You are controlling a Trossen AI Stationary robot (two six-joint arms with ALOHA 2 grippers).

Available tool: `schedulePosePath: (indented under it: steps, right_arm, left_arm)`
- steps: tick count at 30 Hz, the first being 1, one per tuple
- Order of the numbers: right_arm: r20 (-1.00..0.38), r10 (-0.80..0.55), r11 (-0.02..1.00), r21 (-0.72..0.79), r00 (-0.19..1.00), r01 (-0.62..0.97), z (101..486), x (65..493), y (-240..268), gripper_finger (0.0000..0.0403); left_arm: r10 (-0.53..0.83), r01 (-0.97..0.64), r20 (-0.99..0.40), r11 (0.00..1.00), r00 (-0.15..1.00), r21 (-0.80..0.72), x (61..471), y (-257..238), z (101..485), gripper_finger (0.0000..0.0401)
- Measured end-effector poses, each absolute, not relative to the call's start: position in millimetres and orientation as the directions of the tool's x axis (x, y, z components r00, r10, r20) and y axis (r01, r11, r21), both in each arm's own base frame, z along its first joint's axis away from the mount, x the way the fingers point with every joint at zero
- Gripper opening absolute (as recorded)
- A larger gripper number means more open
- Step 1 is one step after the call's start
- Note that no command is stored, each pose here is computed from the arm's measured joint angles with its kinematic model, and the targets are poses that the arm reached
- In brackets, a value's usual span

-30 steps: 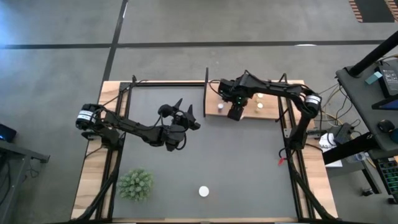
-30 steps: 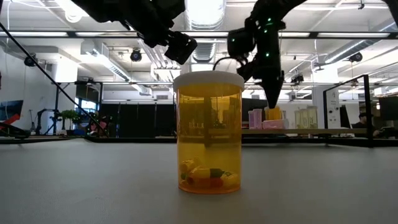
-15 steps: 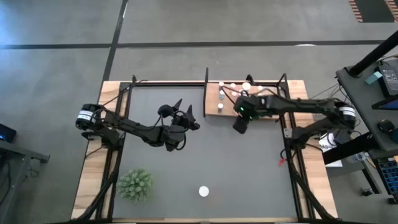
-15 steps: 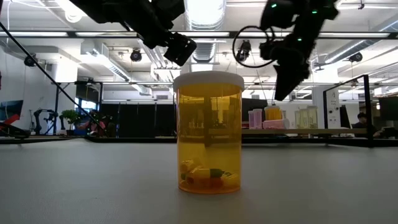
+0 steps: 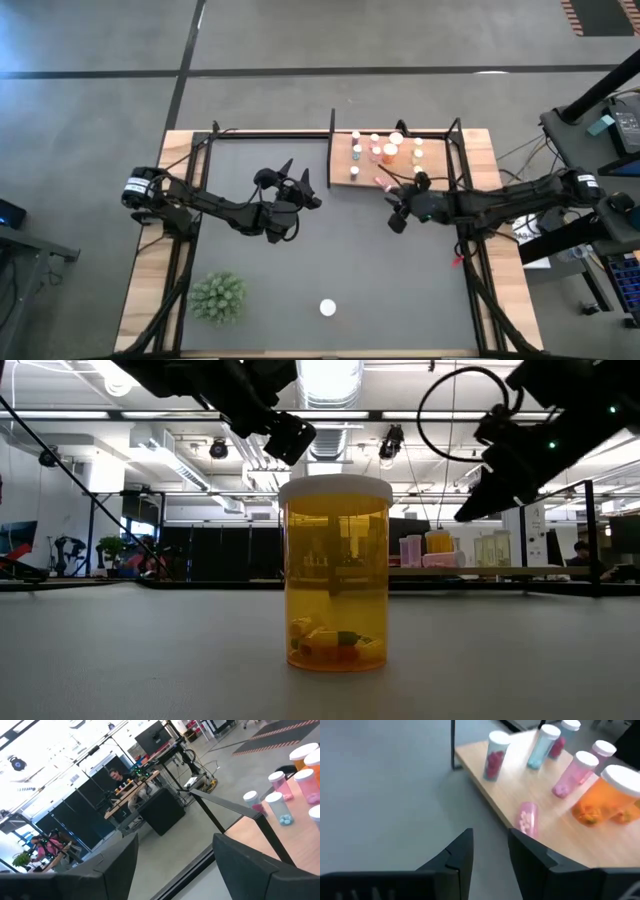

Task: Pick and place medicine bottles onto shelf by color
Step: Put the pink pill bottle on the shelf aligned with the other pink pill bottles

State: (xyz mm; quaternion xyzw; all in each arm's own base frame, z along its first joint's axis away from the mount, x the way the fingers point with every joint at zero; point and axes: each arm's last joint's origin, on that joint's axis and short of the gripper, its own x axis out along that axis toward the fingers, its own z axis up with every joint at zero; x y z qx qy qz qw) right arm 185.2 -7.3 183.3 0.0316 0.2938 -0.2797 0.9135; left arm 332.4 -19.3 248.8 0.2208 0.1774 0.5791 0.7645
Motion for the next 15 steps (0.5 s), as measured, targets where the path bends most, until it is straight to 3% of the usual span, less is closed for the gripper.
schedulePosePath:
  steps: [5,15]
  right_arm:
    - [-0.470,-0.492,0.824,0.019,0.733,0.566,168.9,179.9,-7.7,0.0105]
    - [-0.475,-0.491,0.817,0.040,0.731,0.575,159.4,178.1,-7.7,0.0106]
  left_arm:
    - [0.964,-0.807,-0.015,0.232,0.266,0.543,332.4,-19.2,248.9,0.0240]
    - [0.964,-0.808,-0.015,0.232,0.266,0.541,332.6,-19.2,249.2,0.0240]
